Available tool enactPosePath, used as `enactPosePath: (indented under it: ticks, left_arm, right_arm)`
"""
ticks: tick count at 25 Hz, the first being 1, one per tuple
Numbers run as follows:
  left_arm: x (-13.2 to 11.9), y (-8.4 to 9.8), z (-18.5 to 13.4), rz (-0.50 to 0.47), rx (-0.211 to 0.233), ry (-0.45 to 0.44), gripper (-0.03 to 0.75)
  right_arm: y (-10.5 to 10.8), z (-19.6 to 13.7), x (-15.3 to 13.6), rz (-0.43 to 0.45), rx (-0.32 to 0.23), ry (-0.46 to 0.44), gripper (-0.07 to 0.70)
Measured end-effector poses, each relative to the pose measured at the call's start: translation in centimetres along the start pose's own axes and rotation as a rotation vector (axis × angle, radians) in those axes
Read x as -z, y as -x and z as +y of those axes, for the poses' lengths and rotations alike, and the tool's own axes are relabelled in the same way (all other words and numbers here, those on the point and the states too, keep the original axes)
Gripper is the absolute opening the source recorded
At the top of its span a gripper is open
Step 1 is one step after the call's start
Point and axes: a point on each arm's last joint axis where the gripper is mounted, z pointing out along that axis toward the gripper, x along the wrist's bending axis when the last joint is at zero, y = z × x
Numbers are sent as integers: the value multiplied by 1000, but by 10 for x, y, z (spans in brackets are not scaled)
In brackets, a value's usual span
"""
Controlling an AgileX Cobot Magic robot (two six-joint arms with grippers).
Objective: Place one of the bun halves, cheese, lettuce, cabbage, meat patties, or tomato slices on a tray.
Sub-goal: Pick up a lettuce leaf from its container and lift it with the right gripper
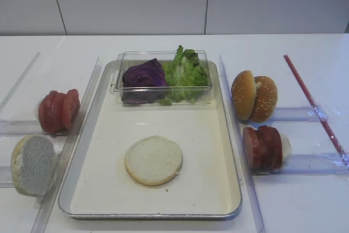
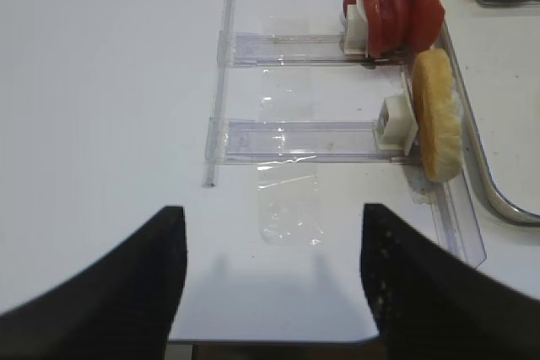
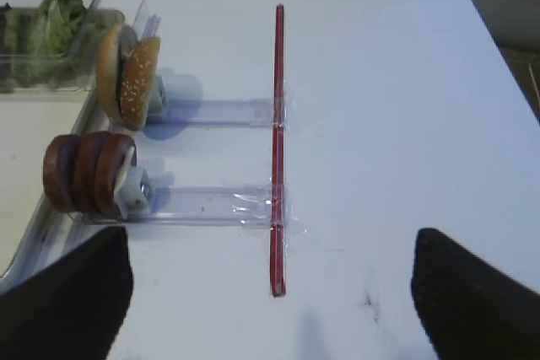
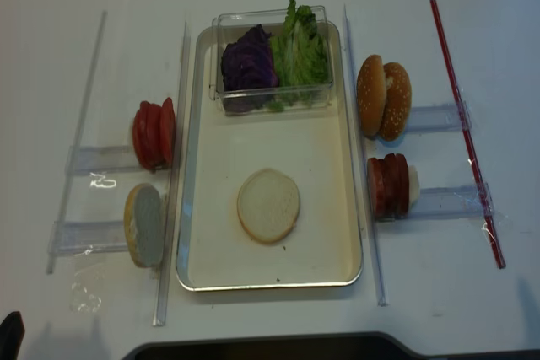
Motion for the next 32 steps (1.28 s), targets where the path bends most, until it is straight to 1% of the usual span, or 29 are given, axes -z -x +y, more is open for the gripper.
enactPosePath:
  ticks: [8,13,19,25,32]
  left_arm:
    - [0,0,0,0,0,0,450]
    - [0,0,0,0,0,0,451]
    - [0,0,0,0,0,0,450]
    - [0,0,0,0,0,0,450]
    - [0,0,0,2,-1,0,450]
  right_arm:
    - [-1,12,13,5,1,73,594]
    - [-2,15,17,11,12,88,582]
    - [-2,29,12,24,9,-33,581]
    - [-3,58,14,57,22,-66,581]
    - [-5,92,2,96,46,-208,581]
